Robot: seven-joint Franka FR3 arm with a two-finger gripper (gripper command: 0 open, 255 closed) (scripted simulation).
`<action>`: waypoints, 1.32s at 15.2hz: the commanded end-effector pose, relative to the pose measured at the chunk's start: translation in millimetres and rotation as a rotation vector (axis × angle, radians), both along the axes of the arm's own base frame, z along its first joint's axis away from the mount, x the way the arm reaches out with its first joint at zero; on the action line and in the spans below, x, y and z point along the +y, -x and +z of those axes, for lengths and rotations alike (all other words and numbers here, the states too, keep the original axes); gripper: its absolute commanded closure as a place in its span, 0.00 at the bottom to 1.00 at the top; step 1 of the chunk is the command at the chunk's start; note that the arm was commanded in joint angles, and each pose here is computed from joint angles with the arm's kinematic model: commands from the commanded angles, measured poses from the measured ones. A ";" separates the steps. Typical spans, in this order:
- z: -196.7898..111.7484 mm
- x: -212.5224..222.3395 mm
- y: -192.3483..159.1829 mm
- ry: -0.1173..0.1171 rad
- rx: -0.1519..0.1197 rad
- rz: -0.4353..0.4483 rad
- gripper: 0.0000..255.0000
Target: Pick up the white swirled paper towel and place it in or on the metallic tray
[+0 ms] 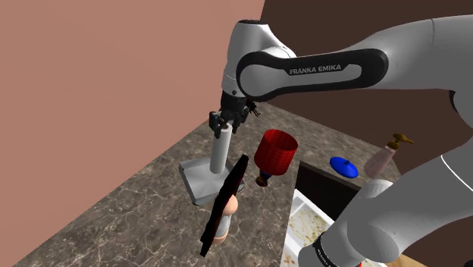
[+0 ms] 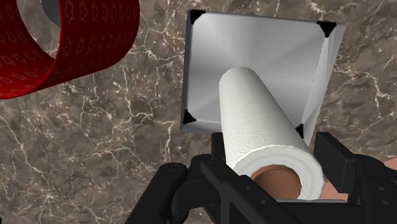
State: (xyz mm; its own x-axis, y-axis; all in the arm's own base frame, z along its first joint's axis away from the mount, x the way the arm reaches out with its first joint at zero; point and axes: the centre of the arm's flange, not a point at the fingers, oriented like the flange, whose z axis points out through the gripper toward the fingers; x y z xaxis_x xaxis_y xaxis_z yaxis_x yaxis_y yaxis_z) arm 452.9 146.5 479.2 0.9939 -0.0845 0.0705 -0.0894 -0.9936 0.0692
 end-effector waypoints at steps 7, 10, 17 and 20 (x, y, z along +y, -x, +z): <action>-13.2 -0.1 -0.5 0.000 0.000 0.000 1.00; -13.2 -0.1 -0.5 0.000 0.000 0.000 0.00; 13.1 1.9 1.2 0.000 0.000 0.000 0.00; 36.6 3.6 2.8 0.000 0.000 0.000 0.00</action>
